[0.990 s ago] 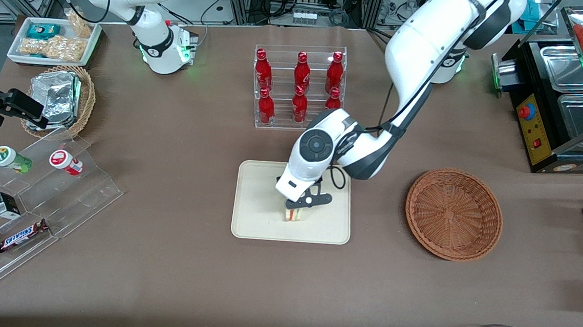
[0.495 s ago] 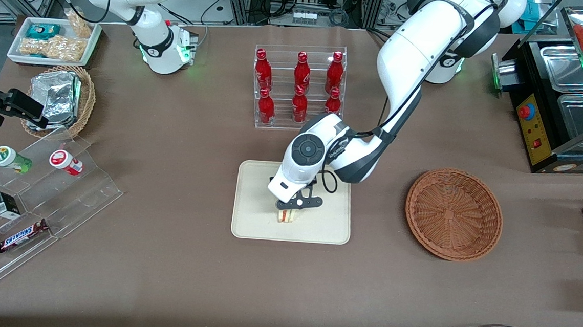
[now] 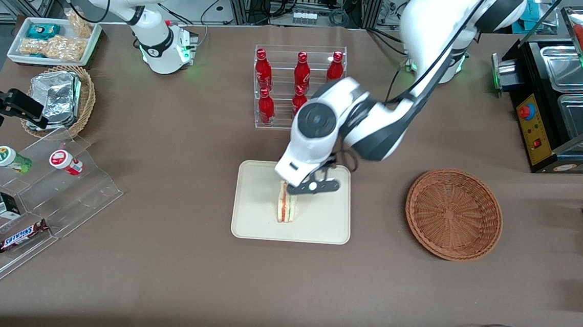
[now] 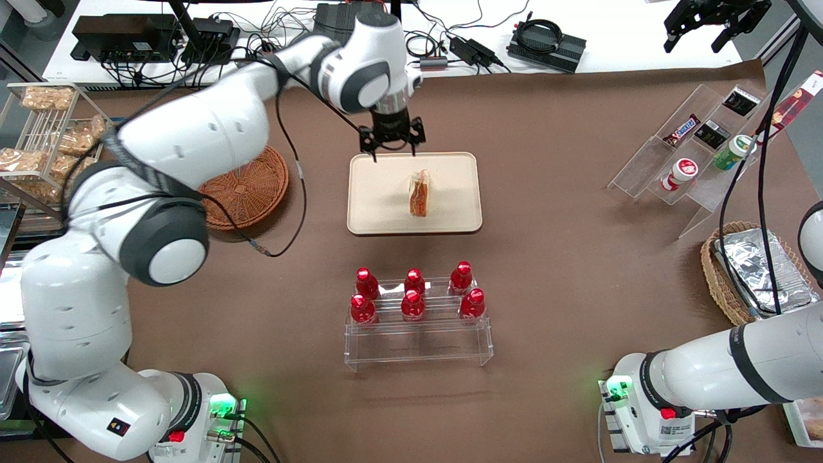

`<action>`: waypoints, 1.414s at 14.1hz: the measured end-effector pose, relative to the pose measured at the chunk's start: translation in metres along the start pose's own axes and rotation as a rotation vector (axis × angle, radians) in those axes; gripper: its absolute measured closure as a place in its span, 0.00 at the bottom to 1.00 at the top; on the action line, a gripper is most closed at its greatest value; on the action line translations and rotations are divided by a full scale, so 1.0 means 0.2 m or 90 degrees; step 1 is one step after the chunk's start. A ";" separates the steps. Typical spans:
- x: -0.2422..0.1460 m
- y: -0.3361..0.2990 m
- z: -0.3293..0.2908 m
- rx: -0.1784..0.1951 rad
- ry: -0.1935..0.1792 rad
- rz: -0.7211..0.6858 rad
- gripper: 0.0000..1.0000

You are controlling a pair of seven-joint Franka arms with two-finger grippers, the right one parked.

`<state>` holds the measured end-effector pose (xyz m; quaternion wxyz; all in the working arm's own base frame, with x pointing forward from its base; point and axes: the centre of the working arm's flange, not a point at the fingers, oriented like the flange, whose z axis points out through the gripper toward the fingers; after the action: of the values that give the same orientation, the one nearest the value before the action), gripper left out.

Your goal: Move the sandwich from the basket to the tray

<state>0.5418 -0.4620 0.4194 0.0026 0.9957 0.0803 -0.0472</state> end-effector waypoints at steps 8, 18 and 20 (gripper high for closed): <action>0.33 -0.83 -0.27 0.095 -0.047 -0.098 0.00; 0.21 -1.71 -0.67 0.081 -0.046 0.050 0.00; 0.21 -1.80 -0.73 0.057 -0.041 0.089 0.00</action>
<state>0.5390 -0.0978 0.5625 -0.0360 0.9959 0.0084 -0.0826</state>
